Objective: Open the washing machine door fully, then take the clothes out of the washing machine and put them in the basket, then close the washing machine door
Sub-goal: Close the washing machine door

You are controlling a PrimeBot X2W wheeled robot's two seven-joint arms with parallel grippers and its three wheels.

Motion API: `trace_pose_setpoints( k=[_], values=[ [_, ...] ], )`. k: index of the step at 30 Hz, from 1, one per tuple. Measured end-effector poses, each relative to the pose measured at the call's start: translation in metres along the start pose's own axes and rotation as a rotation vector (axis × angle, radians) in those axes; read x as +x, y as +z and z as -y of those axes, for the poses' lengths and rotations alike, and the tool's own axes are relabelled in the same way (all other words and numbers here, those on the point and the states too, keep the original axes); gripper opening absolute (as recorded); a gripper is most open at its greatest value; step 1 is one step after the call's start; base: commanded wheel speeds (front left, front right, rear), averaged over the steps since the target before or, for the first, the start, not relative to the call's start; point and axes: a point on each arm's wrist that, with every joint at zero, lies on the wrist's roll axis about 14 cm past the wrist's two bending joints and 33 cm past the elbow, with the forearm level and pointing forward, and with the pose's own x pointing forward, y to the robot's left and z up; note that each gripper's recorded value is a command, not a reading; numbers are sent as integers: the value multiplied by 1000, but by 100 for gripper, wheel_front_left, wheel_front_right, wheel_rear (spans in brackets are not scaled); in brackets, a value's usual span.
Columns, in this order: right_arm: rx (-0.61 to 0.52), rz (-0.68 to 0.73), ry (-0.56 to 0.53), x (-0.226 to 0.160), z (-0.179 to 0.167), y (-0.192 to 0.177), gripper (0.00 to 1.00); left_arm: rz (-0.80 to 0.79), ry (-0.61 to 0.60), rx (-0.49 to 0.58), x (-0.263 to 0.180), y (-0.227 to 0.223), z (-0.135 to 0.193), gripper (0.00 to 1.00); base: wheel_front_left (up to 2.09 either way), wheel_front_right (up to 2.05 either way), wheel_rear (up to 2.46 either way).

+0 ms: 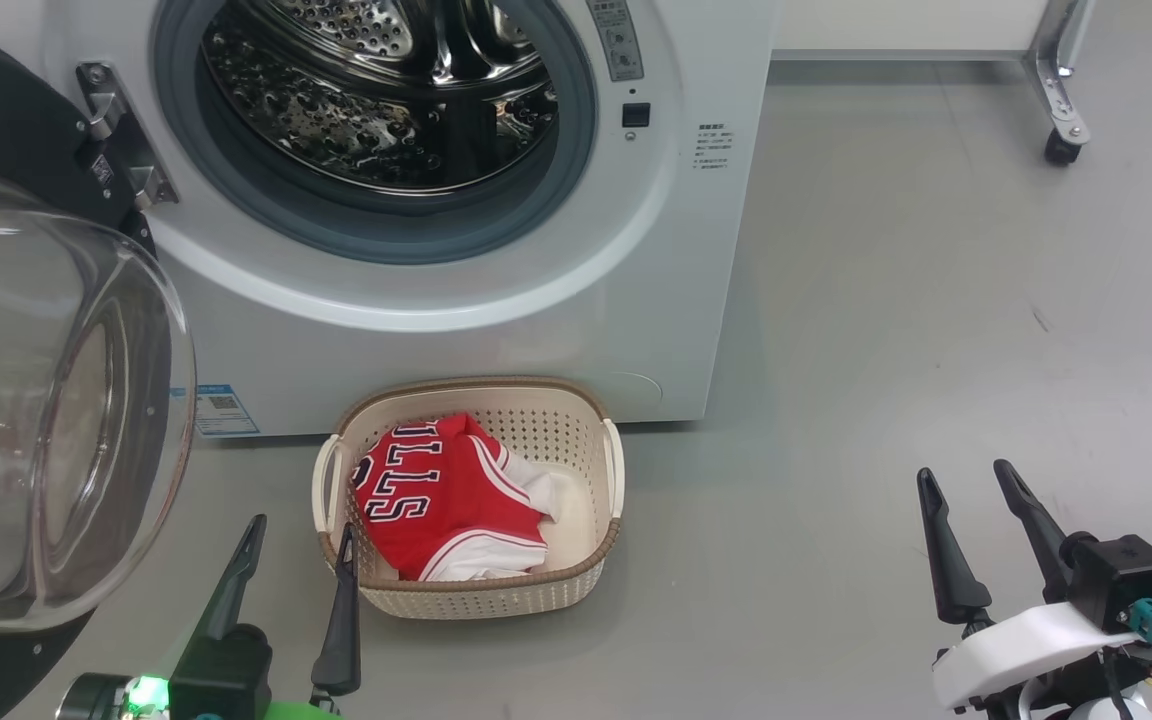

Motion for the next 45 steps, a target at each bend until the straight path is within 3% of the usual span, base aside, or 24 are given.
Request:
trace_pose_setpoints(
  k=[16,36,41,45],
  values=[
    [-17,-17,149,27,-40,-3,100,8,144,4,-25,2,-38,100,0,0,0],
    [-6,-72,423,44,-129,-19,100,29,376,7,-75,6,-93,100,0,0,0],
    [-1,-112,571,37,-178,-28,100,63,514,10,-109,14,-124,100,0,0,0],
    [-3,-114,574,36,-179,-29,100,70,519,12,-110,15,-125,100,0,0,0]
  ],
)
